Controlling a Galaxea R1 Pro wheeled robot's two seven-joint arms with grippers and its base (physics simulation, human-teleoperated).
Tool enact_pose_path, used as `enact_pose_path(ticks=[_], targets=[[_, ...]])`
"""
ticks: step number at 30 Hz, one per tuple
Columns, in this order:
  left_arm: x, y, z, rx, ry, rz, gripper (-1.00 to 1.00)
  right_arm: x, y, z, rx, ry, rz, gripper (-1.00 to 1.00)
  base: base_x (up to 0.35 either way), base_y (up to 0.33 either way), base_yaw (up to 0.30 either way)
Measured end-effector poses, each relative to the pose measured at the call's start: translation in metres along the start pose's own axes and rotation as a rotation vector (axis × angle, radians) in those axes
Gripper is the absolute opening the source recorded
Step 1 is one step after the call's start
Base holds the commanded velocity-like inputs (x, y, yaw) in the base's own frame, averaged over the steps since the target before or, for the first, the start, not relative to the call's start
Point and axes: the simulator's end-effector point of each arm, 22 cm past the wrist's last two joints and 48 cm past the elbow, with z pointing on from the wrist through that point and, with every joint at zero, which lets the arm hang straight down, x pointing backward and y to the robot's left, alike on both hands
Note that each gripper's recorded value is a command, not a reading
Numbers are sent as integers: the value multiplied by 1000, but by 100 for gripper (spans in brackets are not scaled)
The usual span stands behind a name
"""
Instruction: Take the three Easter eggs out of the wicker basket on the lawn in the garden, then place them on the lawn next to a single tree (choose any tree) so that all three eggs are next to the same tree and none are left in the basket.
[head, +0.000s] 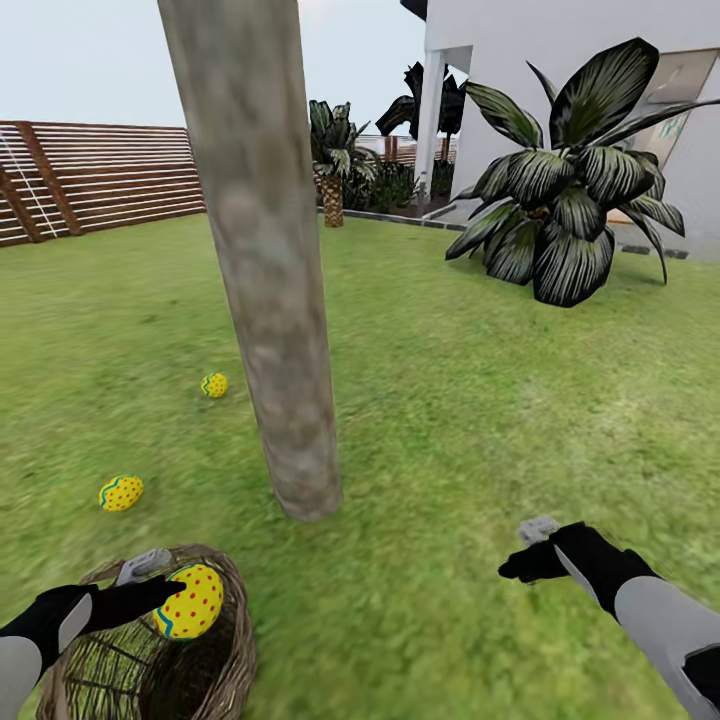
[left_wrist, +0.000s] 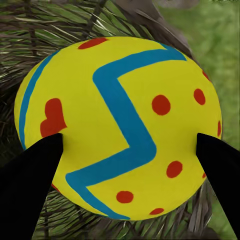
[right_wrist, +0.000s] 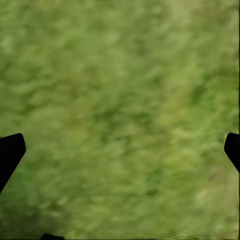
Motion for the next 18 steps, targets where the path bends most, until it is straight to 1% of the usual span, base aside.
enact_pose_path(ticks=[1, 2, 3, 4, 5, 6, 7, 8, 9, 10, 12, 13, 15, 18], targets=[[-1, -1, -2, 0, 0, 0, -100, -6, -5, 3, 119, 2, -6, 100, 0, 0, 0], [-2, -2, -3, 0, 0, 0, -100, -12, -19, 0, 296, -1, -8, 100, 0, 0, 0], [-3, -2, -5, 0, 0, 0, -100, -17, -26, -6, 399, -4, -3, 100, 0, 0, 0], [-4, -3, -6, 0, 0, 0, -100, -19, -27, -10, 443, -4, 17, 100, 0, 0, 0], [-5, -4, -8, 0, 0, 0, -100, -18, -26, -13, 458, 0, 43, 100, 0, 0, 0], [-5, -5, -10, 0, 0, 0, -100, -10, -24, -15, 460, 40, 72, 100, 0, 0, 0], [-6, -6, -11, 0, 0, 0, -100, 5, -21, -17, 453, 114, 85, 100, 0, 0, 0], [-7, -6, -13, 0, 0, 0, -100, 25, -14, -23, 433, 227, 95, 100, 0, 0, 0], [-8, -7, -15, 0, 0, 0, -100, 31, -10, -28, 414, 272, 108, 100, 0, 0, 0], [-9, -8, -16, 0, 0, 0, -100, 29, -12, -30, 409, 268, 121, 100, 0, 0, 0], [-12, -8, -20, -3, -1, 0, -100, 12, -41, -36, 433, 156, 177, 100, 0, 0, 0], [-14, -7, -23, -6, -3, 1, -100, 6, -47, -38, 435, 124, 194, 100, 0, 0, 0], [-16, -7, -27, -7, -4, 1, -100, 0, -49, -41, 434, 96, 204, 100, 0, 0, 0], [-18, -11, -31, -4, -3, 2, -100, -8, -45, -45, 428, 77, 203, 100, 0, 0, 0]])
